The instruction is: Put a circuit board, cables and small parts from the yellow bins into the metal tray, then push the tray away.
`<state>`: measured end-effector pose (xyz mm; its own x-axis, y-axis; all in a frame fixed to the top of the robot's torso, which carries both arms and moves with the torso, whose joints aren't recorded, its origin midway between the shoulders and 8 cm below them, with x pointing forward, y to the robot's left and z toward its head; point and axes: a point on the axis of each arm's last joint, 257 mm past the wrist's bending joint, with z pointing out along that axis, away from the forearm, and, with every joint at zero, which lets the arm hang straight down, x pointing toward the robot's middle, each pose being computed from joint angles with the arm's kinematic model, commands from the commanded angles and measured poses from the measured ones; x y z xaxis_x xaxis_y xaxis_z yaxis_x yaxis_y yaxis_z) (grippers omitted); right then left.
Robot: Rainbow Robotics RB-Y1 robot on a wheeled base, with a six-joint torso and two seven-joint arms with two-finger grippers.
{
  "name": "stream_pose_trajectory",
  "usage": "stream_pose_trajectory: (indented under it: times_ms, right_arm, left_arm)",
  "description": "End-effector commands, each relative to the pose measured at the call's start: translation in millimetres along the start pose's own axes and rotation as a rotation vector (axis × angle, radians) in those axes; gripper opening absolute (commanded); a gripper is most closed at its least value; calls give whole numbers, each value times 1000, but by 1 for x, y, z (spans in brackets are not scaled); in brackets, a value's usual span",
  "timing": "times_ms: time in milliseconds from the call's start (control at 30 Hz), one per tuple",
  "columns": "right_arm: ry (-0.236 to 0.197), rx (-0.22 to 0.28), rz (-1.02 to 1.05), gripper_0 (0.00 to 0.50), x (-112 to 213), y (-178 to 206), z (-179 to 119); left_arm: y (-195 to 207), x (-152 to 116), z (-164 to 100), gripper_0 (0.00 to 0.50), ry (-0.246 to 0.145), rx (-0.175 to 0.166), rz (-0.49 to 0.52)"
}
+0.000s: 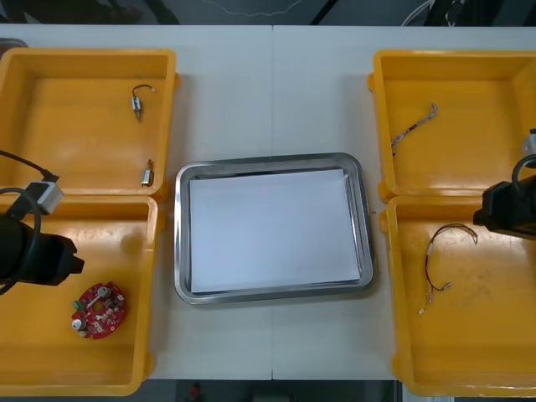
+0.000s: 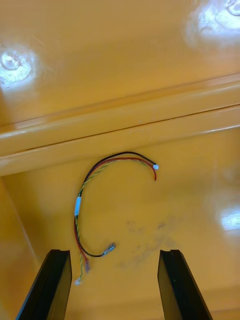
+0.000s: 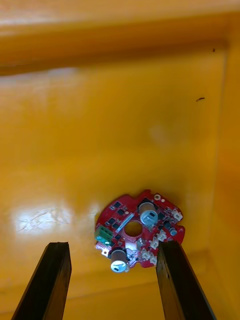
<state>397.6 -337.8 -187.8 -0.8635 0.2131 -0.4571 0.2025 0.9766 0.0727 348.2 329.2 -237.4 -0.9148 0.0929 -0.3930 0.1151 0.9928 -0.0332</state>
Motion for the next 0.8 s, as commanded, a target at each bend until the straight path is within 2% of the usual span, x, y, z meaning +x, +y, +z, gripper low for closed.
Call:
stream_pose_trajectory:
  times_ms: [33, 333, 500, 800]
  right_arm:
    - [15, 28, -6, 500, 22, 14, 15]
    - [10, -16, 30, 500, 37, 34, 36]
    - [-13, -44, 41, 500, 40, 42, 46]
    - [-24, -32, 42, 500, 44, 50, 75]
  left_arm:
    - [-9, 14, 14, 500, 24, 5, -34]
    - [-24, 26, 37, 500, 44, 15, -12]
    - [-28, 29, 50, 500, 44, 25, -12]
    - [-24, 39, 62, 500, 70, 9, -17]
